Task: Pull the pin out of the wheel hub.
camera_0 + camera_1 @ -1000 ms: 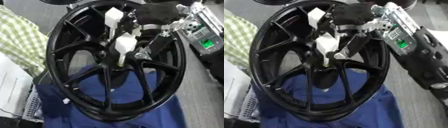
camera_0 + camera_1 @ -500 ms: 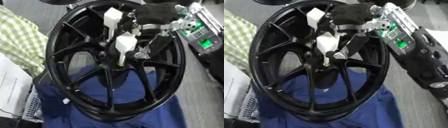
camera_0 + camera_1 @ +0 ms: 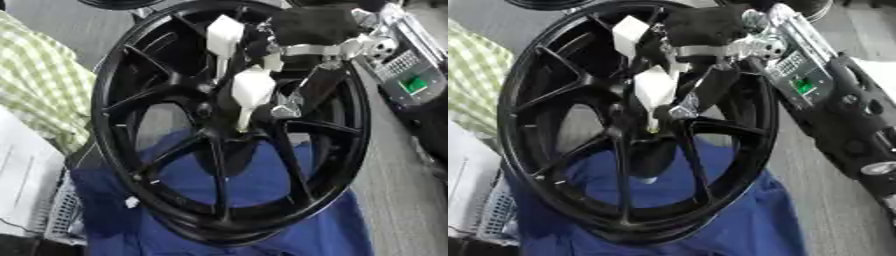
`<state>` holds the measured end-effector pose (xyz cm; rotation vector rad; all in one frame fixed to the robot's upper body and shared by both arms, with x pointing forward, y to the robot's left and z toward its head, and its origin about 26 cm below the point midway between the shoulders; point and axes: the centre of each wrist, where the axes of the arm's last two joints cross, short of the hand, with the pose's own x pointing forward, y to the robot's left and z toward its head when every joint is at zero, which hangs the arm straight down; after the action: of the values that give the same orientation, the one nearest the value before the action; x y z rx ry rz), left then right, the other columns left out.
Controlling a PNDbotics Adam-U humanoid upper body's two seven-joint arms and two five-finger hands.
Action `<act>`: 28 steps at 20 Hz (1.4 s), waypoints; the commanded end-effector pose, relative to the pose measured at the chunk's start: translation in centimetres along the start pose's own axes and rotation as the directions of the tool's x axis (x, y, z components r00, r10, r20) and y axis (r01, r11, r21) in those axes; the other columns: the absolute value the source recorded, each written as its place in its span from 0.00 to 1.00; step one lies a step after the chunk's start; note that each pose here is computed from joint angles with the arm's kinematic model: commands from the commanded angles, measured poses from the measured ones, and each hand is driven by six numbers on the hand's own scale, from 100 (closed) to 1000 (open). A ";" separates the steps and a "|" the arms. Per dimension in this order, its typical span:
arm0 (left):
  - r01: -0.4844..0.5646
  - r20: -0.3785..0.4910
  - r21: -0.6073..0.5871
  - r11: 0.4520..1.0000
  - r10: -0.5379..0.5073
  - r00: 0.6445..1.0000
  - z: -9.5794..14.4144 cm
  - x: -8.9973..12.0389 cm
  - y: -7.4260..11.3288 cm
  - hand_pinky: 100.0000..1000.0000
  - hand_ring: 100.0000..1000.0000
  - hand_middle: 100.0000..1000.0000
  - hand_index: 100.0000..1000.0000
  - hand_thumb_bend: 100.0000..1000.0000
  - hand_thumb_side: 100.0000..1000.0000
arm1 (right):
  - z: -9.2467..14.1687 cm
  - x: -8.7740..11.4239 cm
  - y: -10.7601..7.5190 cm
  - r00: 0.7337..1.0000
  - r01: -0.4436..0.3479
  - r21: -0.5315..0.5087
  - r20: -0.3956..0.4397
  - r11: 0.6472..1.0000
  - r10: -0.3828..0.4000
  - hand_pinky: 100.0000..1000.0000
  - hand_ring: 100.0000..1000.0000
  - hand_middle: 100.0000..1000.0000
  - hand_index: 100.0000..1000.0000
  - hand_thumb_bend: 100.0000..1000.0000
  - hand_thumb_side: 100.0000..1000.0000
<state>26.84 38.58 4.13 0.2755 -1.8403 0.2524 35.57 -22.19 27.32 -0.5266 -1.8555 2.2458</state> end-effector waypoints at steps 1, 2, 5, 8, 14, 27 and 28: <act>0.012 0.029 -0.010 1.000 -0.011 1.000 -0.5 0.9 0.2 0.84 0.47 0.46 0.73 0.23 0.75 | 1.1 -0.5 -1.2 0.990 -0.120 0.150 0.089 0.981 0.107 0.59 0.45 0.53 0.72 0.24 0.47; 0.011 0.029 -0.010 1.000 -0.011 1.000 -0.5 0.9 0.2 0.84 0.47 0.46 0.72 0.23 0.75 | 1.1 -0.5 -1.2 0.991 -0.117 0.155 0.090 0.981 0.104 0.59 0.45 0.51 0.71 0.24 0.47; 0.011 0.029 -0.008 1.000 -0.011 1.000 -0.4 0.9 0.3 0.84 0.47 0.46 0.72 0.23 0.75 | 1.0 -0.6 -1.0 0.991 -0.108 0.171 0.090 0.979 0.094 0.58 0.44 0.50 0.70 0.25 0.47; 0.011 0.029 -0.006 1.000 -0.011 1.000 -0.4 0.9 0.3 0.84 0.46 0.46 0.72 0.23 0.75 | 1.0 -0.7 -0.8 0.992 -0.104 0.182 0.087 0.978 0.089 0.58 0.44 0.50 0.70 0.25 0.48; 0.010 0.030 -0.006 1.000 -0.010 1.000 -0.5 0.9 0.2 0.84 0.46 0.46 0.72 0.23 0.75 | 1.1 -1.1 -0.5 0.993 -0.095 0.201 0.088 0.975 0.079 0.57 0.43 0.49 0.69 0.24 0.48; 0.006 0.026 -0.013 1.000 -0.006 1.000 -0.4 0.8 0.1 0.84 0.46 0.45 0.71 0.23 0.76 | 1.3 -1.7 0.3 0.993 -0.081 0.220 0.097 0.972 0.060 0.58 0.43 0.49 0.69 0.23 0.52; 0.006 0.026 -0.013 1.000 -0.006 1.000 -0.4 0.8 0.1 0.84 0.46 0.45 0.71 0.23 0.76 | 1.3 -1.7 0.3 0.994 -0.077 0.220 0.097 0.972 0.057 0.58 0.43 0.49 0.69 0.23 0.52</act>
<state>26.85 38.55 4.14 0.2717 -1.8379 0.2502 36.52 -22.93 26.80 -0.4671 -1.8188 2.1982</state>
